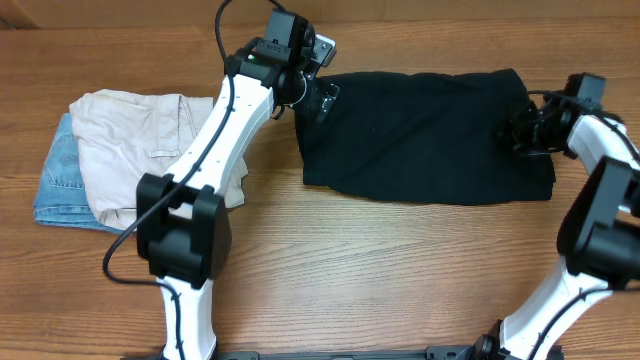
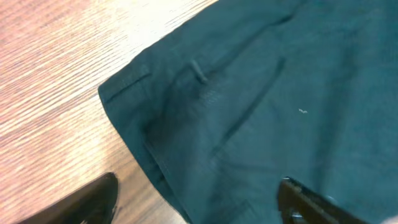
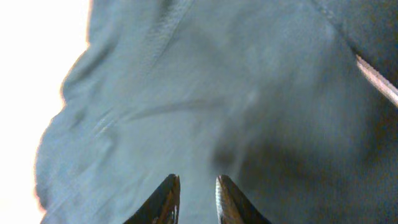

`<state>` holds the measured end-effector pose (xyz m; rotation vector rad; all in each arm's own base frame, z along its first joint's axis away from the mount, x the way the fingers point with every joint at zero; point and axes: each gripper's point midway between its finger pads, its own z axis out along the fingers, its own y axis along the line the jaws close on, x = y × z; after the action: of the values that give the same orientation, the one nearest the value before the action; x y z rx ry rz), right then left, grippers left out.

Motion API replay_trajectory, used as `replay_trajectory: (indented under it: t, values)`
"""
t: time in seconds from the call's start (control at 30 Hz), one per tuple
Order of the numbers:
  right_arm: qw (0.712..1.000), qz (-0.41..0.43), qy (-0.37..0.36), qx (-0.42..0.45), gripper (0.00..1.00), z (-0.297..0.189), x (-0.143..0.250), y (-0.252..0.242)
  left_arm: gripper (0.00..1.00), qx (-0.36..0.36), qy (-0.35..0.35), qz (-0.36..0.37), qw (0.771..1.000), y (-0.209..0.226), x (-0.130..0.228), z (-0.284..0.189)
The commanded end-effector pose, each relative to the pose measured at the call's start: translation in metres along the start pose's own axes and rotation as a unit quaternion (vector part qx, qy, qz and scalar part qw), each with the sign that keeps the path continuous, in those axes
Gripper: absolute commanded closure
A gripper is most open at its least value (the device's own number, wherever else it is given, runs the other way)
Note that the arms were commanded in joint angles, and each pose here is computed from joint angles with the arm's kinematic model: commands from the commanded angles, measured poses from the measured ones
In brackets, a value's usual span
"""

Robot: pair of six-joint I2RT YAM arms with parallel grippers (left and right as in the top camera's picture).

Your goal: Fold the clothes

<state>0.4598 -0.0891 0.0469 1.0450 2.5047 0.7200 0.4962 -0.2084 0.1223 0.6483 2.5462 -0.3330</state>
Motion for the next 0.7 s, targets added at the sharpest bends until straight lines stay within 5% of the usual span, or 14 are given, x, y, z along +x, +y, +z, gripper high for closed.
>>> replay_trajectory:
  t: [0.0, 0.27, 0.47, 0.67]
  values:
    - [0.997, -0.05, -0.042, -0.038, 0.75, -0.064, -0.003, 0.046, 0.24, 0.016, 0.023, -0.016, 0.999, 0.014, 0.016, 0.047]
    - [0.998, -0.057, -0.012, -0.016, 0.76, -0.082, 0.022, 0.041, 0.37, 0.017, 0.014, -0.015, 1.0, 0.021, 0.019, 0.084]
    - [0.998, -0.054, -0.011, -0.008, 0.76, -0.082, 0.023, 0.038, 0.94, 0.057, -0.004, -0.02, 0.998, 0.006, 0.006, 0.076]
    - [0.996, -0.053, -0.042, 0.051, 0.76, -0.084, 0.011, 0.018, 0.96, 0.08, -0.016, -0.025, 0.996, -0.008, -0.029, 0.024]
